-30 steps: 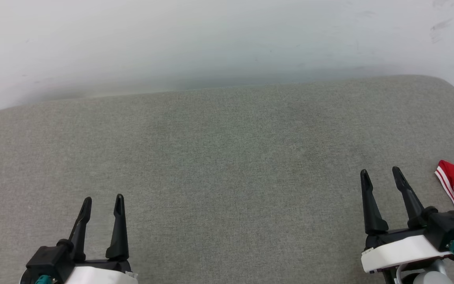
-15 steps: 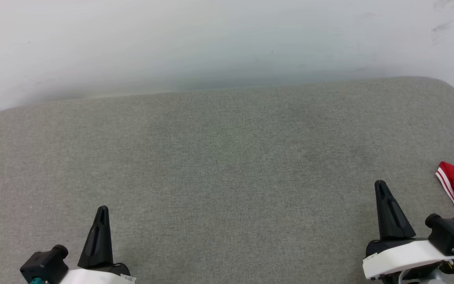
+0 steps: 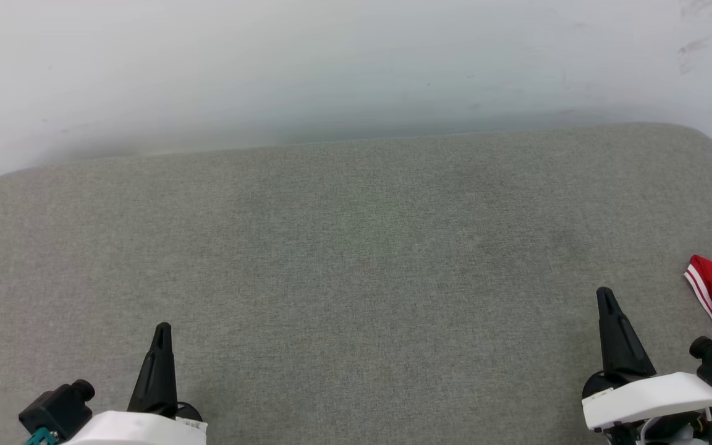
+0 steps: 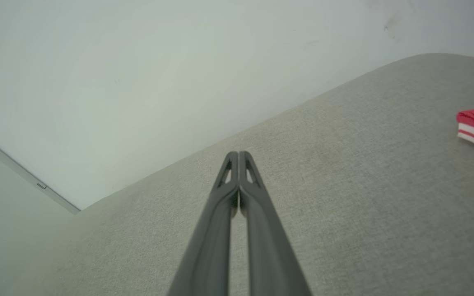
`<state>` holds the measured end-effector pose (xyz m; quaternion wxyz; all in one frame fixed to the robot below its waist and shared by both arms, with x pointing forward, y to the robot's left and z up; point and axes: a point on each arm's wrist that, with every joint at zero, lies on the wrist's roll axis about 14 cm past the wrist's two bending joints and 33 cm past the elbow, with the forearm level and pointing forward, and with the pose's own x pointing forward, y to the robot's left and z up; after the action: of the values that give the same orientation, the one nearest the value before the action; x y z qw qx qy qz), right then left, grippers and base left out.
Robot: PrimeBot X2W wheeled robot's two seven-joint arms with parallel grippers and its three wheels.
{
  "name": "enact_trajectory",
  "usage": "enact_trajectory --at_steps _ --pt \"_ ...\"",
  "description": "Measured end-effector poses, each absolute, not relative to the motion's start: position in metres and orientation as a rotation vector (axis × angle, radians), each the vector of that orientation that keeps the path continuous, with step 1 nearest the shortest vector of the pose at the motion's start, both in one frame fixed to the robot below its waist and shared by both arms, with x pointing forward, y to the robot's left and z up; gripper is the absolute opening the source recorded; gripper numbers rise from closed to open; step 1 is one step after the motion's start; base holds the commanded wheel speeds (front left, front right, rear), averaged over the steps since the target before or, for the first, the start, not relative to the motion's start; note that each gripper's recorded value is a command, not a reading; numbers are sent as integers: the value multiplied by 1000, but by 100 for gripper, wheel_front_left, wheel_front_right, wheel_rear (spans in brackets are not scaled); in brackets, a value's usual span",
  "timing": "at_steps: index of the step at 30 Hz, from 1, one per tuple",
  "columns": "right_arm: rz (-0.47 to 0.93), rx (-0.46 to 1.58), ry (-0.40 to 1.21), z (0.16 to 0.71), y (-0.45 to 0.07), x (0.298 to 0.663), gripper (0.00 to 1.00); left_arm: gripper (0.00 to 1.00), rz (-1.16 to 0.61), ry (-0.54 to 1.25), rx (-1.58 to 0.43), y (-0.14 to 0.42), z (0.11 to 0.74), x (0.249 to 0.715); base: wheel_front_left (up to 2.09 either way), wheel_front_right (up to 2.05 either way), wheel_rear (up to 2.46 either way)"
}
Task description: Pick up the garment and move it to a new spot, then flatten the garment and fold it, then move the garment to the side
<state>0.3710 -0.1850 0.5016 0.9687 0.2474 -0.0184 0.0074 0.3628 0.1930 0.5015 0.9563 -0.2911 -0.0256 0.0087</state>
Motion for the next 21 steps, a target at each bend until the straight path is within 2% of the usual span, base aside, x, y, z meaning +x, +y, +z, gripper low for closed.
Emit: enact_trajectory --at_steps 21 --pt "-26 804 -9 497 -194 375 0 0 38 -20 -871 196 498 372 0 0 0"
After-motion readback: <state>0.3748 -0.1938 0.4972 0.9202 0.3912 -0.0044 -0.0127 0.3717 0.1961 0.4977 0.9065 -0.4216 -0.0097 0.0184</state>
